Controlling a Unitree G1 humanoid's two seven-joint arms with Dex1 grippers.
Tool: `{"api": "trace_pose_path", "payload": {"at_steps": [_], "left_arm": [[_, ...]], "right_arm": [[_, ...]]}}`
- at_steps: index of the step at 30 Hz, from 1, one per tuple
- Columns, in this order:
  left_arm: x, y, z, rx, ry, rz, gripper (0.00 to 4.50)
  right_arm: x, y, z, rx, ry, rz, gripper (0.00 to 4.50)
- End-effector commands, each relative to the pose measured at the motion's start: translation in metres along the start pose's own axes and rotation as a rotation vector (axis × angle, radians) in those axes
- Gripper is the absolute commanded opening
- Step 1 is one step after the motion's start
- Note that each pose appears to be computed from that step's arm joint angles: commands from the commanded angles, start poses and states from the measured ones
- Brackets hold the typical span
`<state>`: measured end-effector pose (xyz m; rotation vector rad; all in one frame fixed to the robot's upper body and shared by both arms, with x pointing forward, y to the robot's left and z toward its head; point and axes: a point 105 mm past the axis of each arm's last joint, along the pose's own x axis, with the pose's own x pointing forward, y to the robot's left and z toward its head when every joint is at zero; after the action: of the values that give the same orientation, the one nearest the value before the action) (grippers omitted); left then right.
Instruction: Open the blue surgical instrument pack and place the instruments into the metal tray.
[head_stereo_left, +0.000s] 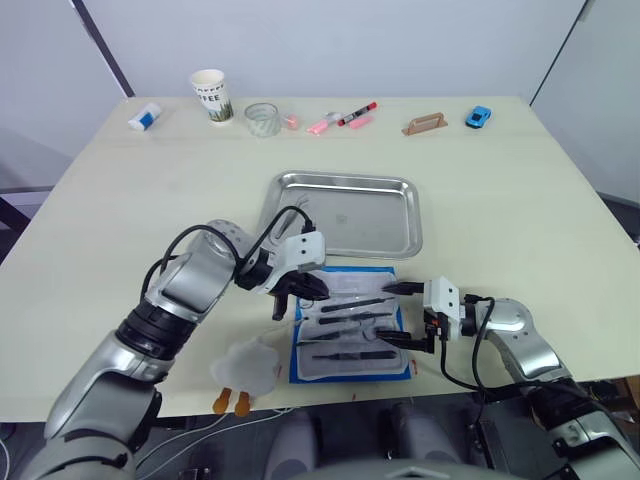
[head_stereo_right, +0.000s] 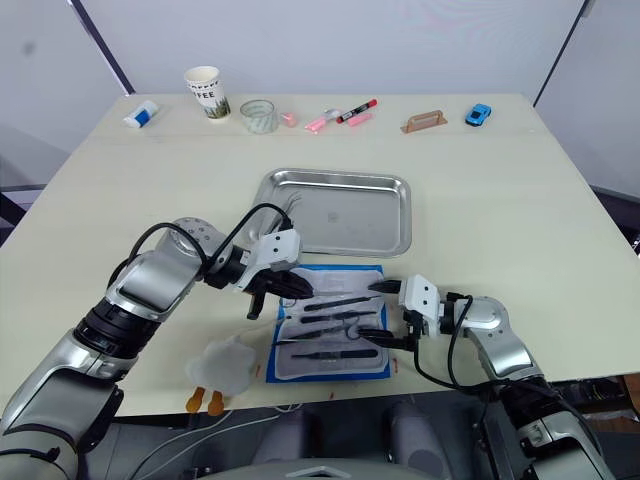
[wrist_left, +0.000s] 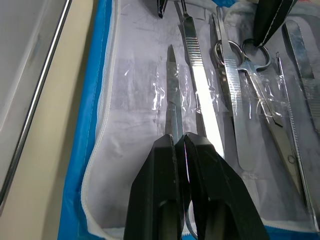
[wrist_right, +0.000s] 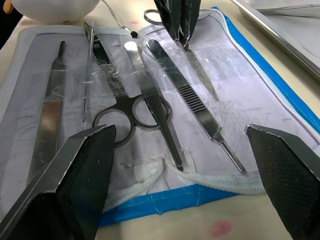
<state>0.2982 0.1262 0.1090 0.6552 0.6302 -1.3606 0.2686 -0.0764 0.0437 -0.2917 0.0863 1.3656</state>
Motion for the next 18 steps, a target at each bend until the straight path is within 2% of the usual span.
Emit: {"api": "trace_pose_path", "payload": {"at_steps": [1, 18], "left_arm": [[-0.011, 0.0, 0.013, 0.043, -0.028, 0.016, 0.06], [-0.035, 0.004, -0.002, 0.027, -0.054, 0.042, 0.06]], "right_arm": [[-0.001, 0.018, -0.056, 0.135, 0.203, 0.0, 4.5], [-0.001, 0.019, -0.057, 0.136, 0.206, 0.006, 4.5]]}}
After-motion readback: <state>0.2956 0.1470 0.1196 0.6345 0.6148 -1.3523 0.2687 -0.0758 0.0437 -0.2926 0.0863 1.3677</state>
